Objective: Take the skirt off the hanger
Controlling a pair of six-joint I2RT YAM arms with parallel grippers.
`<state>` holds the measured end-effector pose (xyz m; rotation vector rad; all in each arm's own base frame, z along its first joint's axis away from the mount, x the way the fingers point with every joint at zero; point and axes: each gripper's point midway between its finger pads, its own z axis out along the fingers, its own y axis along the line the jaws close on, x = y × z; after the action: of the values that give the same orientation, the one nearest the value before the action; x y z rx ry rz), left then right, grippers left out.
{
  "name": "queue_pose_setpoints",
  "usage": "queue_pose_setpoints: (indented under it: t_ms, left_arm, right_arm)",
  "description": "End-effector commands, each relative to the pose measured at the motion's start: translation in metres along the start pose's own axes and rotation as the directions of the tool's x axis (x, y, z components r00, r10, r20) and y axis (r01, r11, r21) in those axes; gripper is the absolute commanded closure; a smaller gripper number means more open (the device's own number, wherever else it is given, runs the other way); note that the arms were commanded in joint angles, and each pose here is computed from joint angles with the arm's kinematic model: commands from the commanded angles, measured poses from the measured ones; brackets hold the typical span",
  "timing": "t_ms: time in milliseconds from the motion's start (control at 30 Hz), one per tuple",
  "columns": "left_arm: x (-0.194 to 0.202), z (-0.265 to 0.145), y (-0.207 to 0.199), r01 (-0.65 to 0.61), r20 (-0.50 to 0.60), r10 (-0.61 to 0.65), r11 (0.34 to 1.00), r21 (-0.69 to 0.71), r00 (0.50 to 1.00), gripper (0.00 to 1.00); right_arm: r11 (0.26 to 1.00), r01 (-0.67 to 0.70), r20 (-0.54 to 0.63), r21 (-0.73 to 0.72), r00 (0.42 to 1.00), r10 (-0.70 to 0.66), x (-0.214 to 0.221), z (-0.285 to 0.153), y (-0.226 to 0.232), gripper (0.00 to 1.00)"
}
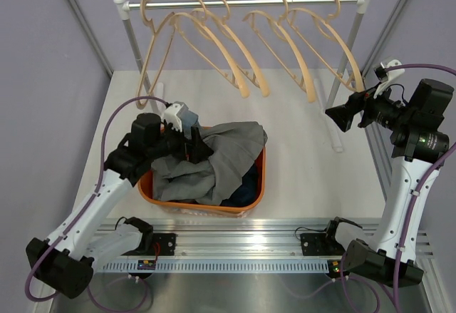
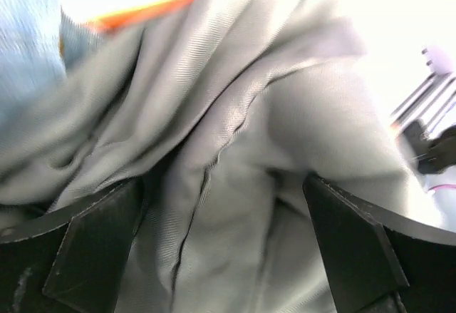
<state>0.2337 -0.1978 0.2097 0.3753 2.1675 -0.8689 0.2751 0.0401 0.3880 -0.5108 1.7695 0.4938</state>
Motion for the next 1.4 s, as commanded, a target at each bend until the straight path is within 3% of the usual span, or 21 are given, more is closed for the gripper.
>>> queue_pose_setpoints:
  t_ms: [0,300,400,433,533,667,833,1100,1367]
  left_arm:
    - [-0.051,-0.032,-0.038,-0.109,0.116,0.099,0.990,0.086,0.988,0.01]
    - [-0.105,-0.062,-0.078,-0.173,0.256,0.130,0.973,0.153,0.958,0.01]
    - [-0.133,-0.074,-0.097,-0.184,0.332,0.118,0.967,0.176,0.936,0.01]
    - [-0.141,-0.075,-0.101,-0.188,0.346,0.119,0.967,0.171,0.930,0.01]
    - [-0.170,-0.088,-0.114,-0.241,0.426,0.168,0.963,0.122,0.889,0.01]
    - [-0.193,-0.089,-0.110,-0.250,0.493,0.195,0.967,0.048,0.848,0.01]
    - [-0.205,-0.084,-0.099,-0.228,0.517,0.200,0.974,-0.009,0.832,0.01]
    - [-0.225,-0.098,-0.061,-0.116,0.602,0.233,0.967,-0.227,0.764,0.01]
    - [-0.220,-0.094,-0.074,-0.188,0.598,0.254,0.967,-0.172,0.761,0.01]
  right_arm:
    - [0.999,0.039,0.022,0.004,0.999,-0.039,-0.008,-0.003,0.000,0.01]
    - [0.995,0.041,0.028,0.090,0.999,-0.043,-0.016,-0.007,-0.011,0.00]
    - [0.964,-0.040,0.061,0.261,0.998,0.025,-0.024,-0.012,-0.039,0.00]
    - [0.909,-0.150,0.091,0.390,0.988,0.124,-0.022,-0.020,-0.058,0.01]
    - [0.842,-0.216,0.119,0.494,0.976,0.181,-0.023,-0.030,-0.073,0.01]
    - [0.826,-0.229,0.131,0.516,0.973,0.188,-0.021,-0.035,-0.073,0.00]
    - [0.749,-0.277,0.168,0.601,0.961,0.221,-0.016,-0.047,-0.083,0.01]
    - [0.649,-0.335,0.226,0.683,0.942,0.249,-0.010,-0.059,-0.099,0.01]
    - [0.627,-0.338,0.230,0.702,0.941,0.250,-0.007,-0.061,-0.104,0.00]
